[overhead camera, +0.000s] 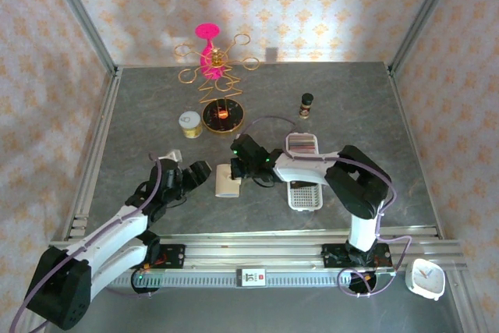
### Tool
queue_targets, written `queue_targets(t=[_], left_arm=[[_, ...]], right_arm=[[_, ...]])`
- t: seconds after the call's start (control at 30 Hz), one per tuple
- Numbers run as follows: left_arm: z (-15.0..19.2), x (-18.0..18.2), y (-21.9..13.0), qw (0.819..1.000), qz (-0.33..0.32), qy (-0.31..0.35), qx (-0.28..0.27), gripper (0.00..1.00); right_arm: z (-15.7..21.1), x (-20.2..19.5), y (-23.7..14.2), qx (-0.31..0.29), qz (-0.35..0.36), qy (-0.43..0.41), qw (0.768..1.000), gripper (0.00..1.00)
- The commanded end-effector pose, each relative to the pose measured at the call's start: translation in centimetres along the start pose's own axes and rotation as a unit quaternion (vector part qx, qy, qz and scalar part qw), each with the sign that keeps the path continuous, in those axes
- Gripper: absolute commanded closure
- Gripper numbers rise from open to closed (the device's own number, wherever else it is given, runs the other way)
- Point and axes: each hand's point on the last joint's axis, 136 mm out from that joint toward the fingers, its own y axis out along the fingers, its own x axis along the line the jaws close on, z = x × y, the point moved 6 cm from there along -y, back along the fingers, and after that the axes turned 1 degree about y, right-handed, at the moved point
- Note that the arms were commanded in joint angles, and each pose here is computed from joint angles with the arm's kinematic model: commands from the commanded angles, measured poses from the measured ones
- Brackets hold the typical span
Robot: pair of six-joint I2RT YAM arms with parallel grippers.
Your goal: Put the credit cards into the card holder
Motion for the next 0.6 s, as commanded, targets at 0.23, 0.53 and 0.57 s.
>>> queue_targets(t=[0.23, 0.53, 0.57], left_arm=[[1.9, 0.1, 1.0, 1.0, 0.014, -0.001, 0.027, 0.25], [3.4, -0.8, 1.8, 0.997, 0.054, -0.013, 0.049, 0.38], [3.5, -0.9, 1.9, 0.997, 0.055, -0.015, 0.052, 0.4]], right_arm=[[2.4, -2.5, 1.6, 0.013, 0.046, 0.014, 0.999, 1.0], [3.3, -3.2, 1.9, 0.018, 0.054, 0.022, 0.998, 1.0], [3.3, -3.2, 1.9, 0.018, 0.054, 0.022, 0.998, 1.0]])
